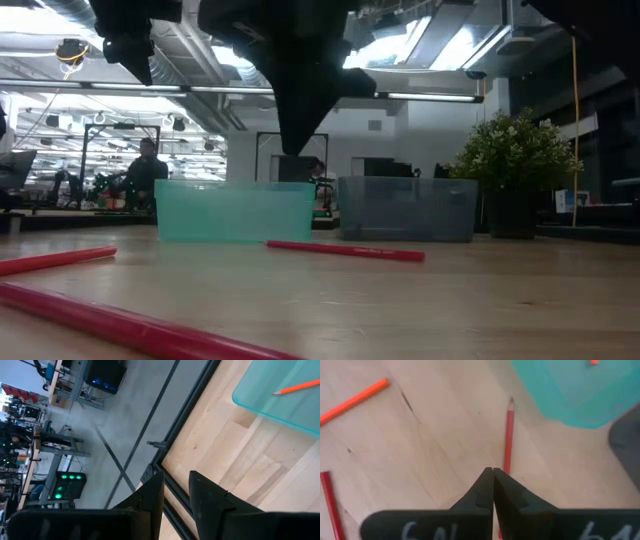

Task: Sort pens & pencils
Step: Put the red pencil into the green bin

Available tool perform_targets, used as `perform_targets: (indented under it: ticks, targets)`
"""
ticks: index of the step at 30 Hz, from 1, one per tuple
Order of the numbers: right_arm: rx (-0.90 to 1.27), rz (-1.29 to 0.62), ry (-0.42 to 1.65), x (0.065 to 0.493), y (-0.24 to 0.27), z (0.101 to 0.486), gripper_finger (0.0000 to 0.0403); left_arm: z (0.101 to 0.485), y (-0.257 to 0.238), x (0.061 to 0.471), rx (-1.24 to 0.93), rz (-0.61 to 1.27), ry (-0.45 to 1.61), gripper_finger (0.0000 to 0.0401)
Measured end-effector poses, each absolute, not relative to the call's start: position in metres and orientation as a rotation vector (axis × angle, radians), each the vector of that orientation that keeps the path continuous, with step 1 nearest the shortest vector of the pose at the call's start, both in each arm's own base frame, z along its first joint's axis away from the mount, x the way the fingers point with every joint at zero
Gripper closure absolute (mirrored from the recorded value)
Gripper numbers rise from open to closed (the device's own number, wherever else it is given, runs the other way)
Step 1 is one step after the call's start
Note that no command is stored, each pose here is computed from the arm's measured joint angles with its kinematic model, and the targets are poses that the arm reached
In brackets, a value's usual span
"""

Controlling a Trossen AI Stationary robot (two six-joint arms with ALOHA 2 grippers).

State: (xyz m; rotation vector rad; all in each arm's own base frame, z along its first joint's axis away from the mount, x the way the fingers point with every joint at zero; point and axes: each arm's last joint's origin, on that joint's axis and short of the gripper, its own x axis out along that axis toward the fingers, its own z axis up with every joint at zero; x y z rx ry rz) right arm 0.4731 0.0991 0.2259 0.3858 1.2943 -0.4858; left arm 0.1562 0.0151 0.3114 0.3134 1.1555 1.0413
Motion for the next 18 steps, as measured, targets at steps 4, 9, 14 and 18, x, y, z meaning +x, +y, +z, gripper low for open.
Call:
perform_targets:
  ticks: [4,9,14,18]
  targets:
    - [0.381,-0.467,1.310,0.472,0.107,0.224,0.0372,0.311,0.015,0.156,0.310,1.039,1.157,0.0316]
    - [0.368,-0.490,1.371,0.464,0.115,0.217,0.0336,0.311,0.015,0.156,0.305,1.037,1.159,0.0316]
    - [0.363,-0.545,1.435,0.459,0.111,0.196,0.0298,0.311,0.015,0.156,0.304,1.037,1.159,0.0316]
    - [0.350,-0.566,1.488,0.455,0.108,0.179,0.0272,0.311,0.015,0.156,0.304,1.037,1.160,0.0316]
